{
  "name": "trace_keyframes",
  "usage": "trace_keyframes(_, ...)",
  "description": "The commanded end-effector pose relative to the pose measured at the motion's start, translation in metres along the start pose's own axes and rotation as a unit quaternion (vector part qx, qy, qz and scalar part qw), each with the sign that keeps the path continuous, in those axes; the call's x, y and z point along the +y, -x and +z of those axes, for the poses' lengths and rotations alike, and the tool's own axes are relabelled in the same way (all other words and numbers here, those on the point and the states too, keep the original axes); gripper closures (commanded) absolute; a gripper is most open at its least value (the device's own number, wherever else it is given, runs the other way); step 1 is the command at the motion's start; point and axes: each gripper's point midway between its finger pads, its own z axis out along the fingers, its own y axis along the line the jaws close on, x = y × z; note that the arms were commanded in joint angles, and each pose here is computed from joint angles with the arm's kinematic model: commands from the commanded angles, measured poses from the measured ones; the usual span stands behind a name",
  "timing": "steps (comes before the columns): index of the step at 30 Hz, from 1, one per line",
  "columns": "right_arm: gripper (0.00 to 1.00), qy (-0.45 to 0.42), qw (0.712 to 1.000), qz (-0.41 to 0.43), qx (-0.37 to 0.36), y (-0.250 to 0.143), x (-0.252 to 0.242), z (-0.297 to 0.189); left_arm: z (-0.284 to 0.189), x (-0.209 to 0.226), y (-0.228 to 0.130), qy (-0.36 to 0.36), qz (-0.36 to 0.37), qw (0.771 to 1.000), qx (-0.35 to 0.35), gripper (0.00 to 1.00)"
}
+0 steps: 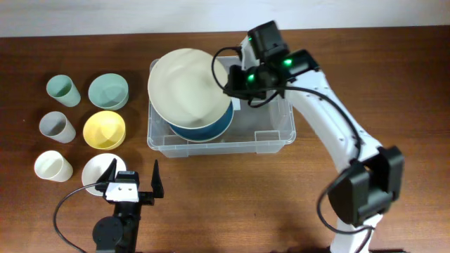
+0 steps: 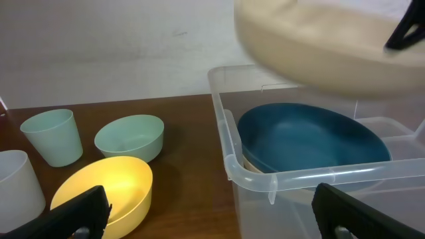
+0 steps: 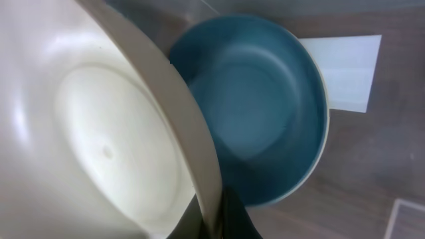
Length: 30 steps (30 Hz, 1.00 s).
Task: Pack container
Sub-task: 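Lower the cream bowl onto the blue bowl and open the right gripper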
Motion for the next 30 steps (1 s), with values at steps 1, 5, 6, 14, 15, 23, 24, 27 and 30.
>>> trace_keyframes(1,0.96,-0.016,1.000,0.015,0.009,0.001,-0.014,0.022,0.000,0.002,-0.002,0.004,-0.003,1.000,0.003,0.01)
trace_keyframes(5,0.96,-0.024,0.999,0.023,0.024,-0.002,-0.027,0.042,0.000,0.002,-0.002,0.004,-0.003,1.000,0.003,0.01)
trace_keyframes(6,0.96,-0.026,0.999,0.025,0.028,-0.003,-0.030,0.047,0.000,0.002,-0.002,0.004,-0.003,1.000,0.003,0.01)
trace_keyframes(14,0.96,-0.041,0.998,0.030,0.035,-0.005,-0.041,0.059,0.000,0.002,-0.002,0.004,-0.003,1.000,0.003,0.01)
trace_keyframes(15,0.96,-0.044,0.998,0.030,0.033,-0.004,-0.043,0.059,0.000,0.002,-0.002,0.004,-0.003,1.000,0.003,0.01)
trace_keyframes(23,0.94,-0.051,0.998,0.029,0.030,-0.004,-0.045,0.060,0.000,0.002,-0.002,0.004,-0.003,1.000,0.003,0.00)
trace_keyframes(24,0.94,-0.053,0.998,0.029,0.030,-0.003,-0.045,0.060,0.000,0.002,-0.002,0.004,-0.003,1.000,0.003,0.01)
trace_keyframes(27,0.90,-0.053,0.998,0.030,0.030,-0.004,-0.046,0.060,0.000,0.002,-0.002,0.004,-0.003,1.000,0.003,0.01)
trace_keyframes(30,0.88,-0.054,0.998,0.030,0.031,-0.004,-0.046,0.060,0.000,0.002,-0.002,0.004,-0.003,1.000,0.003,0.01)
